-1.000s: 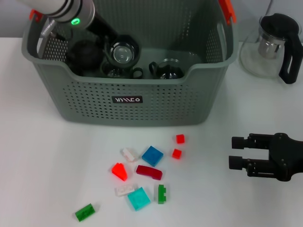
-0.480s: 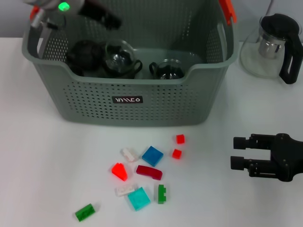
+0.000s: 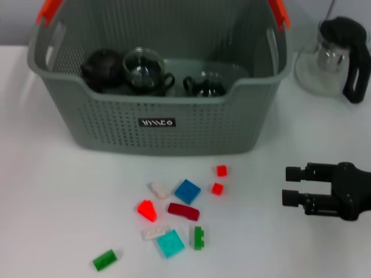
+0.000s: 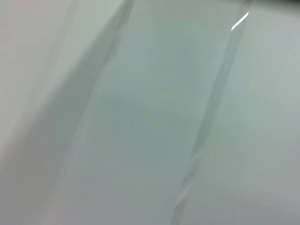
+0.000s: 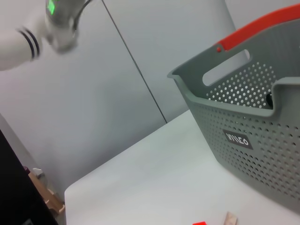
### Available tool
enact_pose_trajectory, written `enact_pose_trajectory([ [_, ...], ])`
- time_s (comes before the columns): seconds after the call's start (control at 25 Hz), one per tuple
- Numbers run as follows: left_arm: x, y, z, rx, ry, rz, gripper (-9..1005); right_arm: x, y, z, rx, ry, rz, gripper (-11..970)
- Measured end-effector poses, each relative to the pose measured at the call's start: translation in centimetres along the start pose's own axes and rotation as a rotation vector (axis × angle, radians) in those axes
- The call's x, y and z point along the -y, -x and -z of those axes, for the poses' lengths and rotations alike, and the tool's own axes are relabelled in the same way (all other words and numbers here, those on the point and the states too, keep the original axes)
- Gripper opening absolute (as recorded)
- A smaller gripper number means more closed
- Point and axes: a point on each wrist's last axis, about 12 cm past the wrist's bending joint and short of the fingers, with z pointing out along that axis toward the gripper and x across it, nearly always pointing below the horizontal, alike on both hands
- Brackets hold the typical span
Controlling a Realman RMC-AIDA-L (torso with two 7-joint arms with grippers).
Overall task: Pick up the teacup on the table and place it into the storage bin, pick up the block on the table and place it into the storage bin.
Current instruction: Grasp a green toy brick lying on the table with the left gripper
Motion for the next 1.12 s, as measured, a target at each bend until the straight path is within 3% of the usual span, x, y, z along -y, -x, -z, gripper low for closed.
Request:
enact_pose_trajectory([
  [0.12,1.2,-5.1,1.6,0.058,-0.03,0.163,515,0.1,0.0,-0.1,0.001,0.004,-0.006,701],
  [0.24,2.5,-8.9,2.6,-0.072,0.02,0.232,514,0.1,-0.1,-0.2,0.001,0.007,-0.01,701],
  [0.4,3.4,-9.8,4.0,-0.364,0.084,0.188,511,0.1,-0.1,-0.1,0.001,0.007,-0.015,701],
  [0.56,3.4,-10.8,4.7,-0.634,0.118,0.199,509,0.1,-0.1,0.0,0.001,0.003,-0.021,700],
  [0.68,3.1,-11.9,3.8,-0.807,0.086,0.228,508,0.1,-0.1,0.0,0.001,0.001,-0.021,700],
  [0.84,2.1,-14.8,1.1,-1.076,0.056,0.255,508,0.2,0.0,-0.1,0.001,0.003,-0.019,700],
  [0.92,1.6,-15.7,0.1,-1.14,0.076,0.244,508,0.2,0.1,-0.2,0.0,0.004,-0.017,699],
  [1.12,1.3,-15.6,-1.0,-1.153,0.158,0.151,507,0.2,0.2,-0.2,0.0,0.004,-0.018,699],
])
